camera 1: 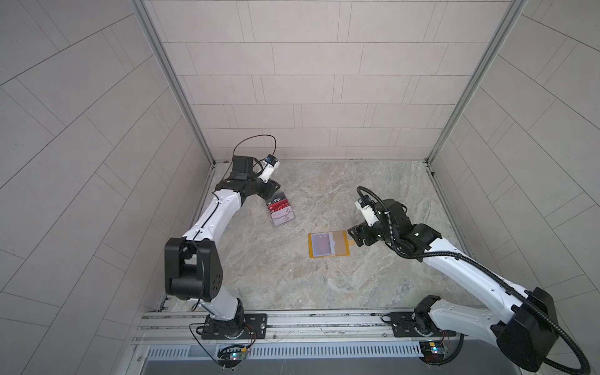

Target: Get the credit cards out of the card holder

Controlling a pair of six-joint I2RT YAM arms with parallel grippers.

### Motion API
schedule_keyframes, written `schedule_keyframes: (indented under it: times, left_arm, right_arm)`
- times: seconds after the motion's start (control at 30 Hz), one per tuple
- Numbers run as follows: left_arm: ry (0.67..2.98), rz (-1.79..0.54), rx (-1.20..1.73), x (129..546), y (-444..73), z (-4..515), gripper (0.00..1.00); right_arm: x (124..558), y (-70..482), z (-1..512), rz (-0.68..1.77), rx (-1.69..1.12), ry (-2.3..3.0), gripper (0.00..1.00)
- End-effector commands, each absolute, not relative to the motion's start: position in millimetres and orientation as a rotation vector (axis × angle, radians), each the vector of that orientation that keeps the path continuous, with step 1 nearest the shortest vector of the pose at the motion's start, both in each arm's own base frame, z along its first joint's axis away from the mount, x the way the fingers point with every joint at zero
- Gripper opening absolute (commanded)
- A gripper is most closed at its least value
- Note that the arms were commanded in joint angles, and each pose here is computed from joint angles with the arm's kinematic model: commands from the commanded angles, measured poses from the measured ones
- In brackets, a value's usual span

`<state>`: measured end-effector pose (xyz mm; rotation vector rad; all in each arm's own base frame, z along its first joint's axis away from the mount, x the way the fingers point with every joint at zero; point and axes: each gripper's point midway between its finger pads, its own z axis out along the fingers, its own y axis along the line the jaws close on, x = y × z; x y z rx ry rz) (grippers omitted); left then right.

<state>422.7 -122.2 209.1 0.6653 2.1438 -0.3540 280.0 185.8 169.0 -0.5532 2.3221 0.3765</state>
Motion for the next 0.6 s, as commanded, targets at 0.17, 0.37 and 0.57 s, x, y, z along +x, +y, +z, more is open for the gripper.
schedule_keyframes:
  times: [0.17,0.37,0.57]
  left_arm:
    - [2.235,-0.514,0.382,358,-189,161,0.45]
    - [2.327,-0.689,0.399,312,-228,121,0.41]
    - [2.419,-0.773,0.403,294,-242,85,0.3]
  right_arm:
    - [289,194,156,0.295,-0.575,2.358,0.88]
    - [289,217,145,0.346,-0.627,2.366,0.87]
    - [291,238,133,0.396,-0.629,2.385,0.85]
